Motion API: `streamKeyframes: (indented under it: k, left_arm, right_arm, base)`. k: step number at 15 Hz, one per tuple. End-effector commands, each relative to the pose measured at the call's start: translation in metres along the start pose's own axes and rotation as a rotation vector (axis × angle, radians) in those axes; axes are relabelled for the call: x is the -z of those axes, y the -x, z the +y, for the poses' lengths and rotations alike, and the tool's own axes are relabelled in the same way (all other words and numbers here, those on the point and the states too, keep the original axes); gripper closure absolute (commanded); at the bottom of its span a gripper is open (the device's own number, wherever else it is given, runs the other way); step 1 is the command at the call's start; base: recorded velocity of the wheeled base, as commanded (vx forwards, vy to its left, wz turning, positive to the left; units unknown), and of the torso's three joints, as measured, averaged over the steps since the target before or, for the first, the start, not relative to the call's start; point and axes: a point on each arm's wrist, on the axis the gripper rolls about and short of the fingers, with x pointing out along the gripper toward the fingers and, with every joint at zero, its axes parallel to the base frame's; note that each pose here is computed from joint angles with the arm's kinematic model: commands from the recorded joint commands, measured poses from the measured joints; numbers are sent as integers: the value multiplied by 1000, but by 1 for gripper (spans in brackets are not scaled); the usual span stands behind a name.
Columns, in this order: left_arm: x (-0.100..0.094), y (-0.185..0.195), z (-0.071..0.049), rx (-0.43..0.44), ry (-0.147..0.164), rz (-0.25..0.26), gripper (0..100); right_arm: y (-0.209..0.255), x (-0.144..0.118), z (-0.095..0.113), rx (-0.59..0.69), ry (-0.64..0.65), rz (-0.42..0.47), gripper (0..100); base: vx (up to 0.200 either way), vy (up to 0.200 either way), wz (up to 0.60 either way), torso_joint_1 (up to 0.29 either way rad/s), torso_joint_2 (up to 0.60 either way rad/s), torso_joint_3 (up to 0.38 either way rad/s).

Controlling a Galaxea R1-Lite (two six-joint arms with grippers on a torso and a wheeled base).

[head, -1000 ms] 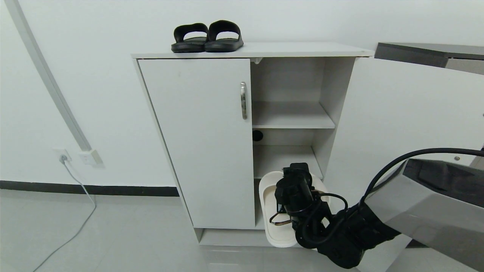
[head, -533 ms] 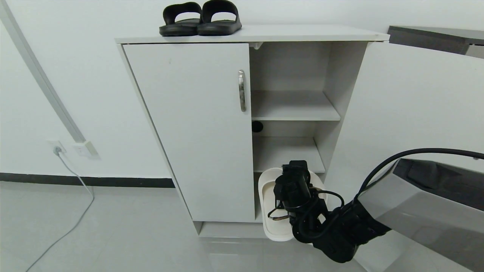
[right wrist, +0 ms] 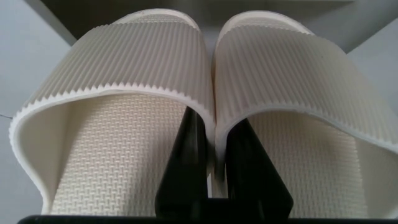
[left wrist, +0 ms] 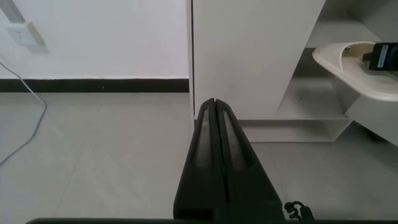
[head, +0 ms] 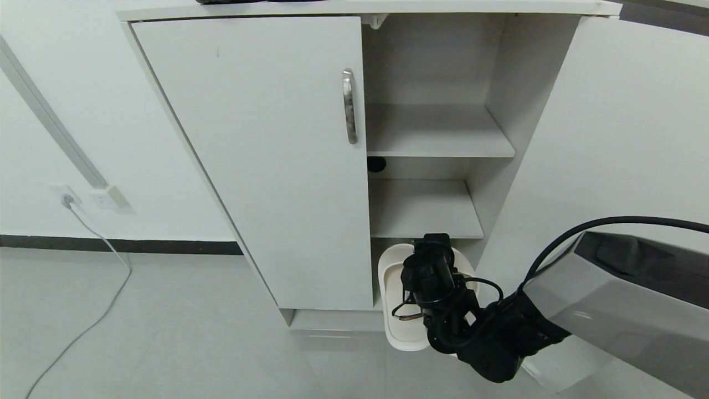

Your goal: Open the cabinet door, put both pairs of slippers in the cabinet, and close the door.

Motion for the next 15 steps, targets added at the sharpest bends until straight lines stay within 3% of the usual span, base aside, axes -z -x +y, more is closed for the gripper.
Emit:
streamKeyframes:
  k: [1, 4, 11, 15]
  left_arm:
    - [0, 0, 0, -6, 0, 0, 100]
    - [0, 0, 0, -4, 0, 0, 100]
    - [0, 0, 0, -4, 2, 0, 100]
    - [0, 0, 0, -2, 2, 0, 100]
  right_arm:
    - [0, -2, 0, 3, -5, -8, 100]
    - [9, -16, -1, -9, -23, -52, 100]
    - [28, -35, -12, -37, 36, -272, 100]
    - [23, -29, -11, -34, 41, -270, 100]
  base:
    - [0, 0, 0, 2, -2, -198]
    - [0, 0, 0, 5, 4, -201]
    - [0, 0, 0, 2, 4, -139]
    - [0, 0, 0, 0, 0, 0]
